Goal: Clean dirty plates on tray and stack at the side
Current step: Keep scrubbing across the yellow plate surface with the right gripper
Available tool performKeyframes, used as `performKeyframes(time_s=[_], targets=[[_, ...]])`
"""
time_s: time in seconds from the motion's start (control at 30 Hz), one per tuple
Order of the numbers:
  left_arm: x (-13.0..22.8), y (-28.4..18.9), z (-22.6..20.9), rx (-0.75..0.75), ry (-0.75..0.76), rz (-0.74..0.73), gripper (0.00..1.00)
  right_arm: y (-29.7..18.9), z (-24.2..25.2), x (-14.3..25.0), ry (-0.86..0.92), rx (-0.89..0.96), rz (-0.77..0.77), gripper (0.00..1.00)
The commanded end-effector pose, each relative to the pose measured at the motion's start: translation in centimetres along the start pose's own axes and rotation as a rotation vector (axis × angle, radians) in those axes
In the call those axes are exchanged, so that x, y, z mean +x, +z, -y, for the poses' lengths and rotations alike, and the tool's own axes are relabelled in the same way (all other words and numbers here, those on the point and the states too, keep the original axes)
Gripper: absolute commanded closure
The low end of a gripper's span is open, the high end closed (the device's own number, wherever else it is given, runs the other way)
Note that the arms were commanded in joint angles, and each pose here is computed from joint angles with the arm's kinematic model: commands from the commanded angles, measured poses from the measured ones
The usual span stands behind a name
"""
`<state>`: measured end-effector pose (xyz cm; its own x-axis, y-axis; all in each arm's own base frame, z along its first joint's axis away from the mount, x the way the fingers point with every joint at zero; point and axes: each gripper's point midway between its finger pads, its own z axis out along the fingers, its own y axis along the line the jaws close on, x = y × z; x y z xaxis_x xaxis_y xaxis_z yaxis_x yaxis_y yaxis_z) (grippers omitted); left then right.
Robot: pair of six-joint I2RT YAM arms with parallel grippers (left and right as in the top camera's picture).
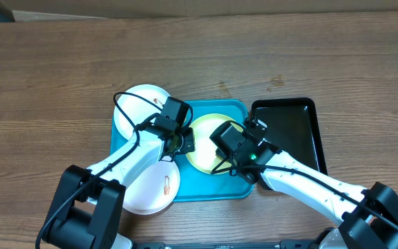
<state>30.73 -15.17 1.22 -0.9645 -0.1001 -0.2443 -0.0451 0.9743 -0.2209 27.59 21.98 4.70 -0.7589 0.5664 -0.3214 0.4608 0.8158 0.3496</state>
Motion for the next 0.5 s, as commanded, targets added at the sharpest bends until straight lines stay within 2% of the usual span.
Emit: performKeyframes(time_s=[0.0, 0.27, 0.47], targets=[[0.4, 0.4, -0.1, -0.006, -0.001, -0.014, 0.96, 0.7, 0.7, 0.6, 0.019, 0.032, -0.011, 0.96], [0.4, 0.4, -0.2, -0.007, -0.001, -0.015, 0.96, 2.5, 2.9, 3.1, 0.045, 0.144, -0.044, 0.96], [0.4, 0.4, -0.2, -0.007, -0.001, -0.015, 0.96, 3.2, 3.1, 4.1, 0.163, 0.162, -0.078, 0.96]])
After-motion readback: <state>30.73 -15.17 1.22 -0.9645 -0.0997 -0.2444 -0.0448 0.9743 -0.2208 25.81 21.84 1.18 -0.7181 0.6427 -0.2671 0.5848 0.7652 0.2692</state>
